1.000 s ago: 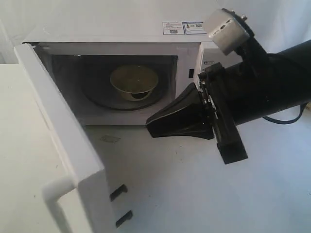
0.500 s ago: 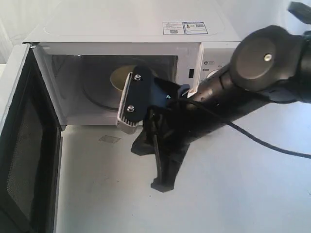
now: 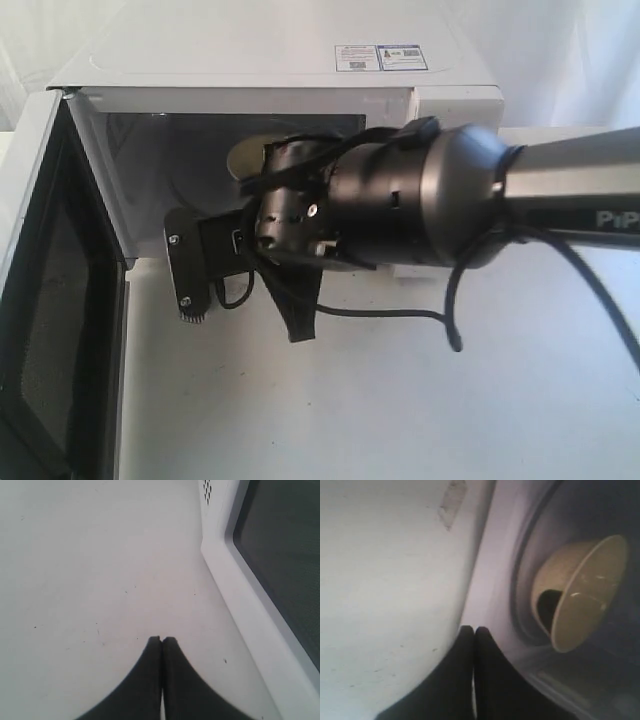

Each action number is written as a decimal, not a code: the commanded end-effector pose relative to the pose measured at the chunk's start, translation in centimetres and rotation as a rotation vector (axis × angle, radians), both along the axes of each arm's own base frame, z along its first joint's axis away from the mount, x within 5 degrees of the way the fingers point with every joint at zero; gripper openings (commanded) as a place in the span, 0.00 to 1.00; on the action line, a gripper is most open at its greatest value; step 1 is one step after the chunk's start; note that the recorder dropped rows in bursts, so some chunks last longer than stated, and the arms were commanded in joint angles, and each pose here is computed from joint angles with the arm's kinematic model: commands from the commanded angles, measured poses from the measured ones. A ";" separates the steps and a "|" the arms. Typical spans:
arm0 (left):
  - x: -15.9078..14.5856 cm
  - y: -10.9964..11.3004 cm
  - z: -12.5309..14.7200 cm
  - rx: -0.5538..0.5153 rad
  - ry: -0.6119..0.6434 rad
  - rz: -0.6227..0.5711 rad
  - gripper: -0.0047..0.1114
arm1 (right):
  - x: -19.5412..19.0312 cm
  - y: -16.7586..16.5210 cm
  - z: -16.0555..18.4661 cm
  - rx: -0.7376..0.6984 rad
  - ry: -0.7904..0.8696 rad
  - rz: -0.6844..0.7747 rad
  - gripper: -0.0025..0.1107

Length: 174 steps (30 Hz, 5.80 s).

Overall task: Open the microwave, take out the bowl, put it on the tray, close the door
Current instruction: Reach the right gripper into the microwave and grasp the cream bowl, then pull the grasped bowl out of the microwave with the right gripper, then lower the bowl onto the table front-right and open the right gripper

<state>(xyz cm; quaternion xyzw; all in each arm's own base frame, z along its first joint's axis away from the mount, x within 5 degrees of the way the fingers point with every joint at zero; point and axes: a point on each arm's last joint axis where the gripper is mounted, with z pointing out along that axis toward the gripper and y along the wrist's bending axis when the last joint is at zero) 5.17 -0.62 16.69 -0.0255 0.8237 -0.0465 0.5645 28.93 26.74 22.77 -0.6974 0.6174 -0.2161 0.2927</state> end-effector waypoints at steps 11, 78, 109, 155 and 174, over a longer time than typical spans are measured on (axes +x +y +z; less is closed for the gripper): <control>0.0 0.0 -0.1 -0.006 -0.003 0.000 0.04 | 1.5 2.3 -1.0 0.075 -0.183 -0.019 0.02; 0.0 0.0 -0.1 -0.006 -0.003 0.000 0.04 | 9.2 1.8 -5.6 0.305 -0.291 -0.165 0.45; 0.0 0.0 -0.1 -0.006 -0.003 0.000 0.04 | 9.8 2.5 -4.8 0.449 -0.271 -0.268 0.02; 0.0 0.0 -0.1 -0.006 -0.003 0.000 0.04 | -9.7 -7.3 -5.3 0.254 0.127 -0.848 0.02; 0.0 0.0 -0.1 -0.006 -0.003 0.000 0.04 | -14.8 -14.0 -5.7 0.524 0.166 -0.961 0.02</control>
